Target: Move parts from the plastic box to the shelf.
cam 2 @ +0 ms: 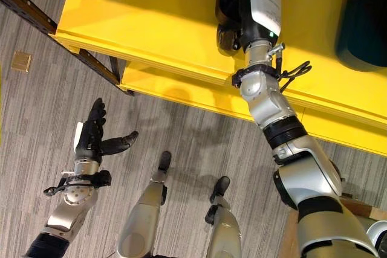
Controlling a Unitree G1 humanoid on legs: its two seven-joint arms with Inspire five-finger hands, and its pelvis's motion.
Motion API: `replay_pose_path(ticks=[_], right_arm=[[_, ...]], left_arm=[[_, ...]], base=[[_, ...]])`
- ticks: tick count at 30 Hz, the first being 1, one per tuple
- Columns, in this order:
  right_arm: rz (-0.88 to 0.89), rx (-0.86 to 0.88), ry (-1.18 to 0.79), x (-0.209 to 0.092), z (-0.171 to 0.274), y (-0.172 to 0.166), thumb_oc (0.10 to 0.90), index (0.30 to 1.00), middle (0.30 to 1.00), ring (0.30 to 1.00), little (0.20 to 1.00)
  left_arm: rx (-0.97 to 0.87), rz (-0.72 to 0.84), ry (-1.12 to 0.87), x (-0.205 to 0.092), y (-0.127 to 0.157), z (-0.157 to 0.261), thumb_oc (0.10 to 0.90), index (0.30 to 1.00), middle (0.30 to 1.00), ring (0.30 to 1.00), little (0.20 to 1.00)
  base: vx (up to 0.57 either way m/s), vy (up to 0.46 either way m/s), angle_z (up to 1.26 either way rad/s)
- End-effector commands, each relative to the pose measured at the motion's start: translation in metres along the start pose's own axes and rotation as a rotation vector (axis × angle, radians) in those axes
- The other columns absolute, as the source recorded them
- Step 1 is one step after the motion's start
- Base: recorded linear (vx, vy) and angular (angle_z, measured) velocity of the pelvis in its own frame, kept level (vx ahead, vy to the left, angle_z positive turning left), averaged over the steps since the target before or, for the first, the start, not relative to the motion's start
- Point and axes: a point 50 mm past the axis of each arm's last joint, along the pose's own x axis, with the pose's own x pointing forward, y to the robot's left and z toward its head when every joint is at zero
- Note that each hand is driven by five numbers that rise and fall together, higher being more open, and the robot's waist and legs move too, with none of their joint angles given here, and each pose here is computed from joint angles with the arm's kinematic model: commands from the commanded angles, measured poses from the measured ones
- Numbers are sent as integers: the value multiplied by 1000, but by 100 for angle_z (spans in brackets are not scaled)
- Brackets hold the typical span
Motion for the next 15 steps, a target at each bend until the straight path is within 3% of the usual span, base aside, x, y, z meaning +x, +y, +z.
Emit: replay_pose_path(ticks=[1, 15], right_arm=[[-138, 69, -175, 18, 41, -32, 900, 1000, 1000, 1000, 1000], [-130, 54, -347, 2, 69, -35, 900, 1000, 1000, 1000, 1000]], left_arm=[[-44, 12, -146, -5, 6, 24, 900, 1000, 1000, 1000, 1000], [-5, 29, -144, -6, 13, 24, 900, 1000, 1000, 1000, 1000]], base=[[0, 0, 0], [0, 0, 0]])
